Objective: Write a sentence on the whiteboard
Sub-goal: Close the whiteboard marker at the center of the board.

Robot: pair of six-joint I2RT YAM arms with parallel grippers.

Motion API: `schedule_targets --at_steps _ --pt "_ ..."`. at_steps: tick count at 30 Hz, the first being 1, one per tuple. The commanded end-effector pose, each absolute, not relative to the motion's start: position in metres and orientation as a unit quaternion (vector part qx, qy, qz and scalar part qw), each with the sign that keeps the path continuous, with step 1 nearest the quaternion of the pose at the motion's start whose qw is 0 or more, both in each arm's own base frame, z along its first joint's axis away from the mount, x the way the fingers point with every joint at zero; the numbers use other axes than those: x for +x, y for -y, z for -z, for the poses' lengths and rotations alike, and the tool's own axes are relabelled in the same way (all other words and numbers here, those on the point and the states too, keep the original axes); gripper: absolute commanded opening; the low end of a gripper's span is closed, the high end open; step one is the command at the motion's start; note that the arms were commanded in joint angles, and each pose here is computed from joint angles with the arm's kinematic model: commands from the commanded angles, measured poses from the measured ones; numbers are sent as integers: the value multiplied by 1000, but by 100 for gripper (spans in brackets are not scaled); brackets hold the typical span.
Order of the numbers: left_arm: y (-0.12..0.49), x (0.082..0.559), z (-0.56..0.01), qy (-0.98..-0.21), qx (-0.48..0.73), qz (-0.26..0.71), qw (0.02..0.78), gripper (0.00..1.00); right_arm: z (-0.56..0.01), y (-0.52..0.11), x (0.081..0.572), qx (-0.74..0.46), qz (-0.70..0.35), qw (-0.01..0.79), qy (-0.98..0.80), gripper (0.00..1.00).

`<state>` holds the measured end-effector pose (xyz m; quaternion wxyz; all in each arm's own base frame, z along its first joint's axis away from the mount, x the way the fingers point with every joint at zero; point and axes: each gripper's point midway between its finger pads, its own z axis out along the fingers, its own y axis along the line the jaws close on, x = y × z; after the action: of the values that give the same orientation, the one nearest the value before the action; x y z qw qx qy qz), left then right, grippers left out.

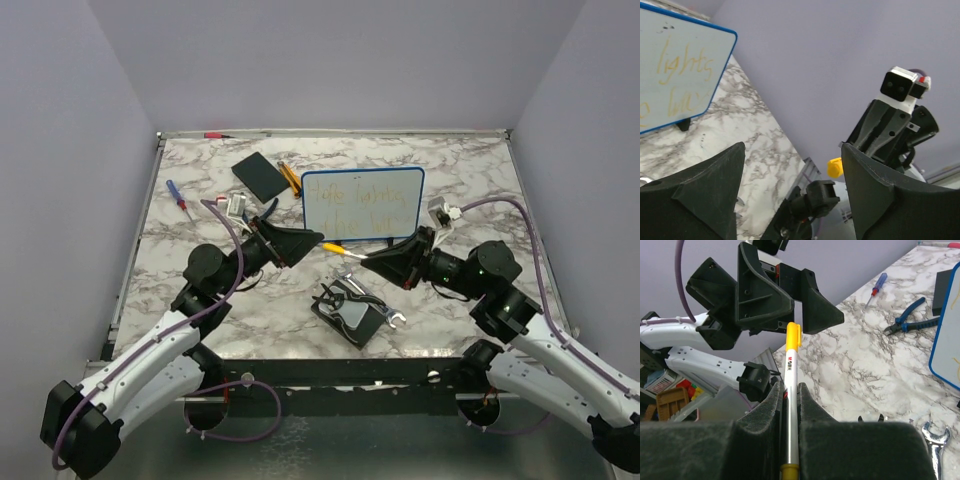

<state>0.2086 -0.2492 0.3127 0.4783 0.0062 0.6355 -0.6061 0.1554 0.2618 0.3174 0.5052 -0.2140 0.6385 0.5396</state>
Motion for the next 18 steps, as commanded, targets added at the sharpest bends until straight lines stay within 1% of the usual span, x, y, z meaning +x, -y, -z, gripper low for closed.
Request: schedule_targets --at_steps 1,9,12,15,18 --pt "249 183 -350 -564 10 694 448 78 -326 -270 150 -231 -568 505 -607 0" --pt "245 177 -347 -554 -4 712 431 76 -322 -281 151 -236 -591 495 -592 0" --pt "247 178 -345 -559 -4 714 422 72 -323 -285 151 -244 -595 491 -588 0" --pt "251 179 -341 -567 -2 712 414 70 -323 -288 152 -249 -597 487 -587 0" --pt "252 180 -340 -569 -1 711 412 62 -321 -290 154 -249 -596 485 -590 0"
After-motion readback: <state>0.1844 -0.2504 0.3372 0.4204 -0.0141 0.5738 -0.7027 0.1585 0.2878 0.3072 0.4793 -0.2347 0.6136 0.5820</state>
